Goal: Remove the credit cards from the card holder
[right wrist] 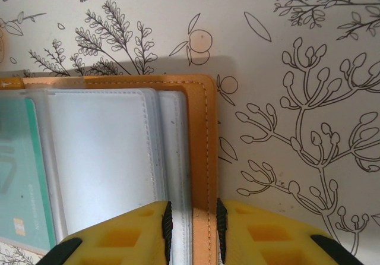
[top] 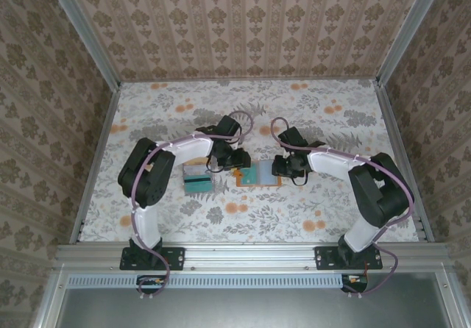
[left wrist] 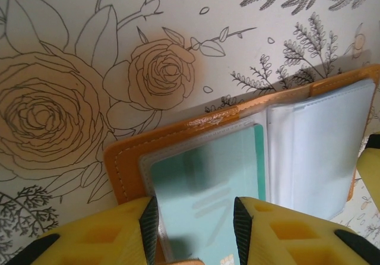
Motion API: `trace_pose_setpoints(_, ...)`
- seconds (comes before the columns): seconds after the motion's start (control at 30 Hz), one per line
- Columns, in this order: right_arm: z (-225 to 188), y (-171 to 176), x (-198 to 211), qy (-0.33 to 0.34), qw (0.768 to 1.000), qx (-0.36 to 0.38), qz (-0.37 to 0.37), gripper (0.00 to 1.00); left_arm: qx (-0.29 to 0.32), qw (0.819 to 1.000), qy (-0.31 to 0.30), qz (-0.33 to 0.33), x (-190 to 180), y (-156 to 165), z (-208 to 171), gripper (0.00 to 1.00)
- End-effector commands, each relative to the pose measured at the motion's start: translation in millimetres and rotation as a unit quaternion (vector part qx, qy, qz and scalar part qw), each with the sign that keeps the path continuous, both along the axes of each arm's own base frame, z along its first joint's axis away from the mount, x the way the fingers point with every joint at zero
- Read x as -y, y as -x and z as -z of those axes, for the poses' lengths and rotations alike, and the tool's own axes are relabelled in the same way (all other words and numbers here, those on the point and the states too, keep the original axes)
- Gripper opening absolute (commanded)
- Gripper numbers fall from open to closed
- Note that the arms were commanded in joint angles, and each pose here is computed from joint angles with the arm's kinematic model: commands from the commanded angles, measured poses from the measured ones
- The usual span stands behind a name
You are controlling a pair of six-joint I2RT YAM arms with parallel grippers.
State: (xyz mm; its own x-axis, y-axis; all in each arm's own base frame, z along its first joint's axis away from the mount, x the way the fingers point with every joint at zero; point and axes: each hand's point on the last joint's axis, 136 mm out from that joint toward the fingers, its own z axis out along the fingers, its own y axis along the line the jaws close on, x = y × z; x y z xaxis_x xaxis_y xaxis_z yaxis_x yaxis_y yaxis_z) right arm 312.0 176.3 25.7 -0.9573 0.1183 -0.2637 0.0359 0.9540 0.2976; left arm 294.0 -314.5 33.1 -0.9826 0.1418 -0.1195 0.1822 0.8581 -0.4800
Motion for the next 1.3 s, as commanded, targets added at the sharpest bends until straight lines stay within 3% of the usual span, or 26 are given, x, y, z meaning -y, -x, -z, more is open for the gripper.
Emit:
trace_pose_setpoints(0.0, 0, -3, -8, -0.008, 1.0, -0.001, -0.008, 0.3, -0.014, 1.0, -0.01, -0.003, 1, 4, 8, 0.41)
trace_pose_setpoints(0.67, 9, 1, -10, -0.006, 1.0, -0.014, -0.01, 0.3, -0.012, 1.0, 0.01, 0.023, 25, 12, 2, 0.41)
trace_pose_setpoints(0.83, -4, -4, 3, 0.016, 1.0, 0.009, 0.015, 0.3, -0.011, 1.0, 0.007, 0.022, 25, 12, 2, 0.41)
trace_pose_setpoints(0.97, -38, -13, -4, -0.019, 0.998, 0.065, 0.012, 0.31, -0.011, 1.0, 0.004, 0.02, 24, 12, 4, 0.41)
trace_pose_setpoints(1.27, -50, -13, -41, -0.083, 0.995, 0.051, -0.026, 0.27, -0.01, 1.0, -0.002, 0.017, 22, 11, 5, 0.41)
